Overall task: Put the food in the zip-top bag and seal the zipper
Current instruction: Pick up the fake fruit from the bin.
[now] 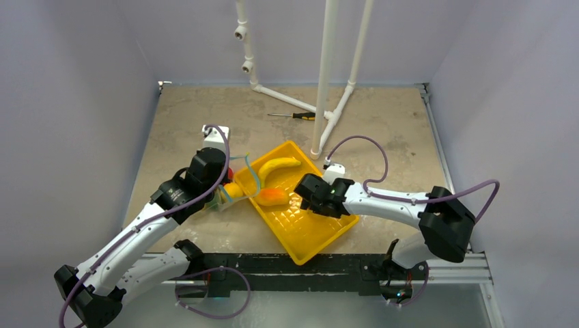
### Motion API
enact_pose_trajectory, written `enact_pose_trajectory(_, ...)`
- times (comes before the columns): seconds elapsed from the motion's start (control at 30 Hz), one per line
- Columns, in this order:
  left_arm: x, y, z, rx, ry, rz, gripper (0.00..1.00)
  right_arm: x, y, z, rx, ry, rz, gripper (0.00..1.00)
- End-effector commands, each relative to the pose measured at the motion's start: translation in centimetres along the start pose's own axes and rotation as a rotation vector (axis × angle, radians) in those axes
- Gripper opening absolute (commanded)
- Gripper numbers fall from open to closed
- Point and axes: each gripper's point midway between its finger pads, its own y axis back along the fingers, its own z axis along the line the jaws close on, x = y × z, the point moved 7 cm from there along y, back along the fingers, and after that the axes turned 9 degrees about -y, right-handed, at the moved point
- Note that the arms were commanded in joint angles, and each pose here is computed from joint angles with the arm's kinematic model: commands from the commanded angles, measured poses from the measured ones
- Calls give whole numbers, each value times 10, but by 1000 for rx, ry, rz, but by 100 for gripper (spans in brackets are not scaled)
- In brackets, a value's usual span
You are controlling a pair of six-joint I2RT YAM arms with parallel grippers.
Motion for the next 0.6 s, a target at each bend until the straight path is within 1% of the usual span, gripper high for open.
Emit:
enact_pose_trajectory(0.0,-5,-1,-1,8,13,-31,0,-7,4,6,-33,-37,-23,69)
enact_pose_trajectory(0.07,-5,-1,-2,9,13,-31,0,-8,6,9,-55,-37,-21,57)
enact_pose_trajectory(0.13,-5,-1,-2,8,12,-30,0,-9,7,13,-77,-28,-19,42)
enact_pose_trajectory(0.2,-5,0,-1,7,13,-31,0,-12,9,17,-90,-31,-37,28)
enact_pose_trajectory(0.3,-5,-1,-1,6,12,-31,0,-19,14,24,-104,-32,-62,11)
enact_pose_trajectory(0.33,-4,-1,-2,6,11,-28,0,-22,16,26,-107,-31,-69,3)
enact_pose_trajectory(0.37,-4,-1,-2,6,10,-27,0,-24,18,27,-106,-32,-78,0)
enact_pose_trajectory(0.57,-4,-2,-2,5,8,-24,0,-43,37,44,-169,-39,-127,0)
